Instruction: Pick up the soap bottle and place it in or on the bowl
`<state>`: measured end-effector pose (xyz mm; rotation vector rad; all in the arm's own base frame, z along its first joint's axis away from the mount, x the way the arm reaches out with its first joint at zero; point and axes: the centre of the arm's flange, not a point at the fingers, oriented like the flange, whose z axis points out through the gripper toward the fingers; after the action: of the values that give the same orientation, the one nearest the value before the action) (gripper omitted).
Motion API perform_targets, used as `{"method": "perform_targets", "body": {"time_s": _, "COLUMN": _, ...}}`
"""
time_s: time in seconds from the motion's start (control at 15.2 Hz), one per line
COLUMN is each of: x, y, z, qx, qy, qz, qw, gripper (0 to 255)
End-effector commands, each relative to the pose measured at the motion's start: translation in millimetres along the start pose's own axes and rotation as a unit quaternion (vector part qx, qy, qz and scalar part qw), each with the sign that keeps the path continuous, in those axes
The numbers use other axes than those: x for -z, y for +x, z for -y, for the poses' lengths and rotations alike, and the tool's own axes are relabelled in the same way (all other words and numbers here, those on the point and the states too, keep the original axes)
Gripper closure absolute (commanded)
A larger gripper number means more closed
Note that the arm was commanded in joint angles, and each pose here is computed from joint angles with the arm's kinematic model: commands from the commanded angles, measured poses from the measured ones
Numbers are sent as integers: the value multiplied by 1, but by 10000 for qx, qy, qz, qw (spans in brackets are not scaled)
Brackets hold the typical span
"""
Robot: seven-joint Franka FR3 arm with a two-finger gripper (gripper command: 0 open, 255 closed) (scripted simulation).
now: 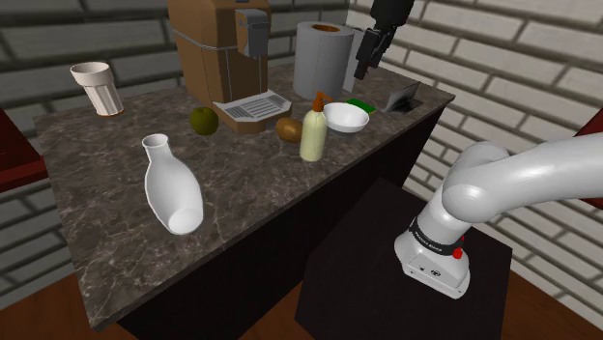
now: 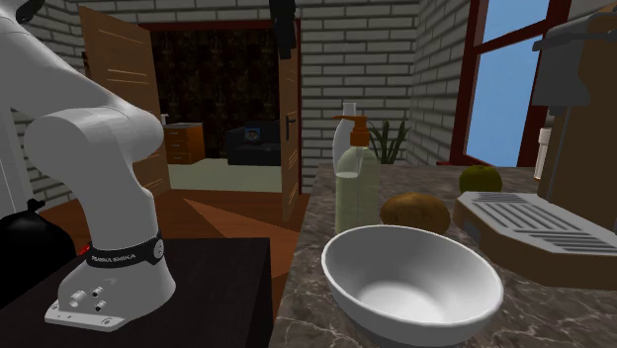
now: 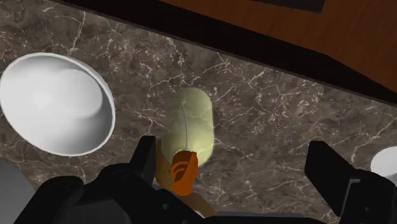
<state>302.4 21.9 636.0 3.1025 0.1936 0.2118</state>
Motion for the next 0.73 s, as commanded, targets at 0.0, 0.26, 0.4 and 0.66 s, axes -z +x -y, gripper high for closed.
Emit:
{"method": "perform_targets", "body": {"time_s": 0.0, "x": 0, "y": 0, "z": 0, "qx": 0, "qy": 0, "qz": 0, "qw": 10000, "gripper": 0}}
{"method": "perform_targets", "body": {"time_s": 0.26, "x": -35, "y": 44, "z": -11, "qx": 13, "qy": 24, "qz": 199, "qw": 9998, "gripper": 0}}
{"method": "perform_targets", "body": {"time_s": 0.4, "x": -54, "y": 66, "z": -16, "qx": 20, "qy": 35, "qz": 299, "qw": 9995, "gripper": 0}}
{"method": "perform_targets", "body": {"time_s": 0.66, "x": -92, "y": 107, "z": -26, "qx": 33, "qy": 59, "qz": 498, "qw": 9987, "gripper": 0}}
